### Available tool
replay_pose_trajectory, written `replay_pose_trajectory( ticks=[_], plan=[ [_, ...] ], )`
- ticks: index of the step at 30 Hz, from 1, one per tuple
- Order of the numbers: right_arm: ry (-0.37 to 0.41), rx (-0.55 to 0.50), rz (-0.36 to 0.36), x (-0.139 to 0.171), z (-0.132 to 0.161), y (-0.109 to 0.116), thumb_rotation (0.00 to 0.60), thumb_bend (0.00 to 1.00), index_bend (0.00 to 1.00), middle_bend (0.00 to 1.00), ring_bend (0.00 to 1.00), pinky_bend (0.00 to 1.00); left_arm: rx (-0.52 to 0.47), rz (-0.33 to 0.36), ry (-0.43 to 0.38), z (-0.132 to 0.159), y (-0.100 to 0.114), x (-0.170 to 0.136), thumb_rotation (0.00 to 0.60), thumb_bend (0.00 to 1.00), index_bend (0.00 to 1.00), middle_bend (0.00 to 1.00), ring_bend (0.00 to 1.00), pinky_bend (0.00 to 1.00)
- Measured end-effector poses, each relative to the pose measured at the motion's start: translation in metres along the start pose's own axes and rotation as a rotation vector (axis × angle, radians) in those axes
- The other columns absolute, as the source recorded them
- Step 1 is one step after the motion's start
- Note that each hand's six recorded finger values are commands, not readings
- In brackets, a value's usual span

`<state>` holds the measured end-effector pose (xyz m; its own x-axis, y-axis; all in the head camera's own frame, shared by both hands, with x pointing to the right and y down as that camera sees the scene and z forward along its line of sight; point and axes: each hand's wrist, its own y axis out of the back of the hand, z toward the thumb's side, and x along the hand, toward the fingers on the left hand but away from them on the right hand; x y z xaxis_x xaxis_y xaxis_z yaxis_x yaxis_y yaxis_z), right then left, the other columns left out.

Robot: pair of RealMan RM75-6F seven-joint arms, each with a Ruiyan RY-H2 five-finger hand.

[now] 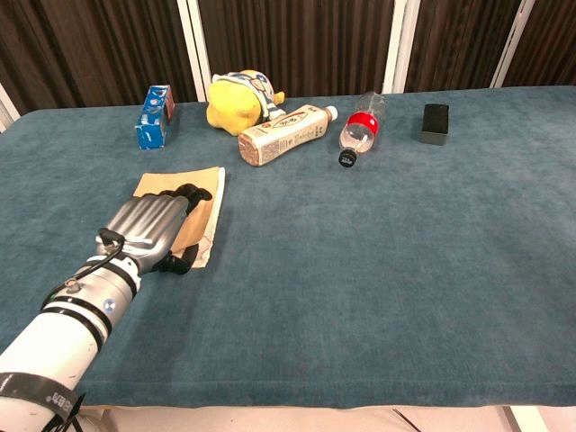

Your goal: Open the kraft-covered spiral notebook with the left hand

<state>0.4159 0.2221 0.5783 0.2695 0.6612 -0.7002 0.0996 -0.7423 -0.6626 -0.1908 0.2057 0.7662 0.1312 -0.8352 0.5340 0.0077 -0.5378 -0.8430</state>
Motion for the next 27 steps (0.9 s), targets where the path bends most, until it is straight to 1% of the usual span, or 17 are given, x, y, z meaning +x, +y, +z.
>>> replay_pose_trajectory(
  ticks=[7, 11, 14, 21, 27],
  plan=[
    [0.0, 0.0, 0.002, -0.001, 0.0, 0.0, 0.6, 0.03, 0.0, 0.0, 0.0, 0.14, -0.004, -0.006, 0.012, -0.004, -0.001, -0.003, 0.6, 0.53, 0.18, 0.1, 0.16, 0.2],
    [0.006, 0.003, 0.006, -0.002, 0.001, -0.001, 0.6, 0.03, 0.0, 0.0, 0.0, 0.14, 0.003, -0.007, 0.019, -0.008, -0.002, -0.003, 0.6, 0.53, 0.21, 0.1, 0.16, 0.2],
    [0.002, 0.005, 0.015, -0.003, 0.0, -0.001, 0.6, 0.03, 0.0, 0.0, 0.0, 0.14, 0.009, -0.006, 0.026, -0.01, -0.002, -0.002, 0.6, 0.53, 0.25, 0.1, 0.16, 0.21],
    [-0.001, 0.004, 0.009, -0.002, 0.0, 0.0, 0.6, 0.03, 0.0, 0.0, 0.0, 0.14, -0.006, 0.018, 0.063, -0.018, -0.001, -0.001, 0.6, 0.53, 0.41, 0.14, 0.16, 0.22],
    [0.004, 0.009, 0.016, -0.002, 0.001, -0.002, 0.6, 0.03, 0.0, 0.0, 0.0, 0.14, -0.01, 0.036, 0.081, -0.025, 0.0, -0.001, 0.6, 0.53, 0.46, 0.15, 0.16, 0.22]
  ],
)
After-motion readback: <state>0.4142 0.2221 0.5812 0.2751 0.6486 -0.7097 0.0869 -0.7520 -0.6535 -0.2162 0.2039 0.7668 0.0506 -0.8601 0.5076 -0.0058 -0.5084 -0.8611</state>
